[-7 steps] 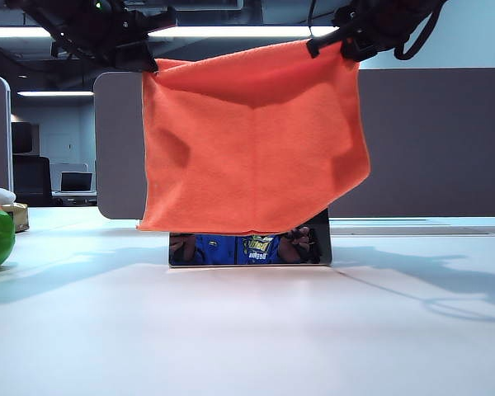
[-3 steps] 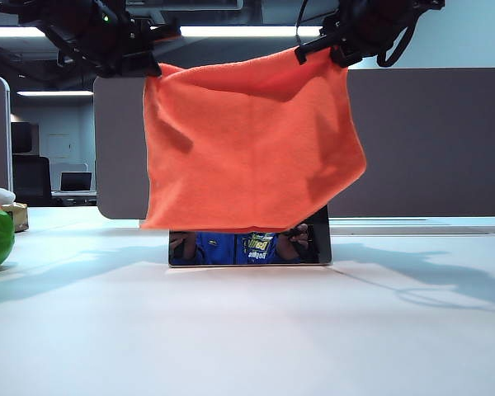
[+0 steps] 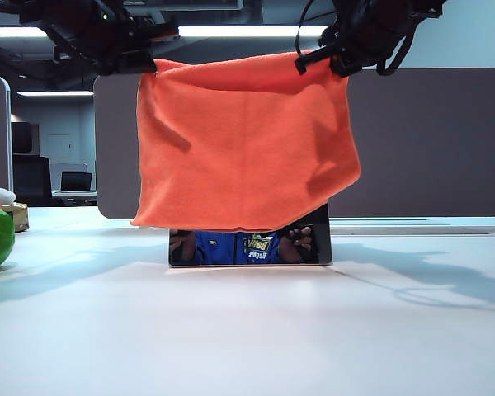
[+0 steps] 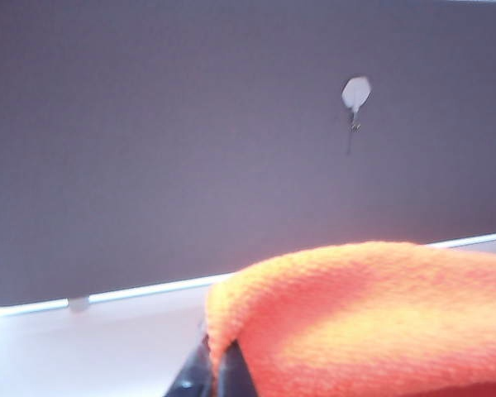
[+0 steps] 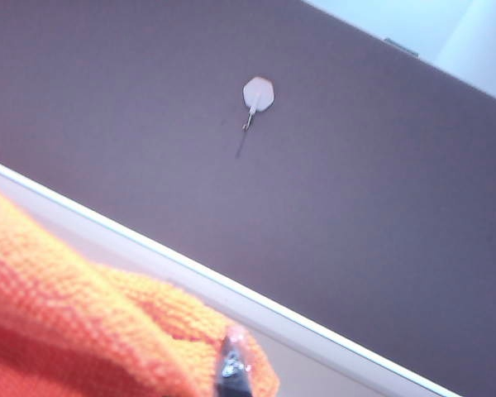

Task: Pick up the cloth from the table and use it to cover the mirror.

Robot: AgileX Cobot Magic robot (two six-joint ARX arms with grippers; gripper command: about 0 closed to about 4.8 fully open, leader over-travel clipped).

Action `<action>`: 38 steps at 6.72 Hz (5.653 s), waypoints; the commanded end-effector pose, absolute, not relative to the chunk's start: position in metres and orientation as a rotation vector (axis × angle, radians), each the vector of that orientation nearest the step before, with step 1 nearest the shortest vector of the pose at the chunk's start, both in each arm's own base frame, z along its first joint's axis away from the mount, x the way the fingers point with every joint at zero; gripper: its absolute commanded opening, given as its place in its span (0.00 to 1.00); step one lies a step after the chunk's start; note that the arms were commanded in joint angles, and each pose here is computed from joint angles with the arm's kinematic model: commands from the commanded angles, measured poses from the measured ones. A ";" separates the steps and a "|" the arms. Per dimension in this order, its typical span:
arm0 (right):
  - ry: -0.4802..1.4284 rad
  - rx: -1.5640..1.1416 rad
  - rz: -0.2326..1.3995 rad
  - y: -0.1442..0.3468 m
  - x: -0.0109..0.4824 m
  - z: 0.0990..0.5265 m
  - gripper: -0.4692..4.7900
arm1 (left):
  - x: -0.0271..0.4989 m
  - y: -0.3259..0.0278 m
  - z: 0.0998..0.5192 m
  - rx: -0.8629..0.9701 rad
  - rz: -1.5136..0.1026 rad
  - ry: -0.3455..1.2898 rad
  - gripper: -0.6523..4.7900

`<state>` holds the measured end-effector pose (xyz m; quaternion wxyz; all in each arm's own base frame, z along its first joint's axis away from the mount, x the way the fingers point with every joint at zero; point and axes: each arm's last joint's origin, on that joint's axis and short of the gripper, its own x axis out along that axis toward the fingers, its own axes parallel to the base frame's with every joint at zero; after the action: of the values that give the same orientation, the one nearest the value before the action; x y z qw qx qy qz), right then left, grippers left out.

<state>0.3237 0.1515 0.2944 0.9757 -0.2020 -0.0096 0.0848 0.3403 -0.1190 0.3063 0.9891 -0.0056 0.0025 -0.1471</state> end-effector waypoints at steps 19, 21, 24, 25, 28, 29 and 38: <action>-0.054 -0.389 0.193 0.128 0.335 0.299 0.48 | 0.349 -0.122 0.288 0.000 -0.297 0.080 0.71; -0.138 -0.356 0.066 0.124 0.335 0.310 0.54 | 0.349 -0.122 0.284 0.008 -0.289 0.121 0.71; -0.105 -0.370 0.070 0.123 0.336 0.307 0.56 | 0.348 -0.121 0.279 0.019 -0.288 0.176 0.76; -0.063 -0.385 0.078 0.123 0.336 0.302 0.58 | 0.348 -0.121 0.279 0.020 -0.288 0.180 0.76; 0.054 -0.426 0.158 0.125 0.335 0.289 0.73 | 0.341 -0.117 0.296 0.009 -0.244 0.114 0.92; 0.060 -0.428 0.169 0.125 0.335 0.289 0.73 | 0.337 -0.116 0.306 -0.002 -0.246 0.062 0.92; 0.051 -0.423 0.271 0.126 0.337 0.286 0.36 | 0.323 -0.110 0.316 0.013 -0.212 0.122 0.92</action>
<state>0.3369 0.1262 0.2808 0.9662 -0.2145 0.0381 0.1380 0.3231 -0.1100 0.3139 0.9925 0.0074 0.0651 -0.1028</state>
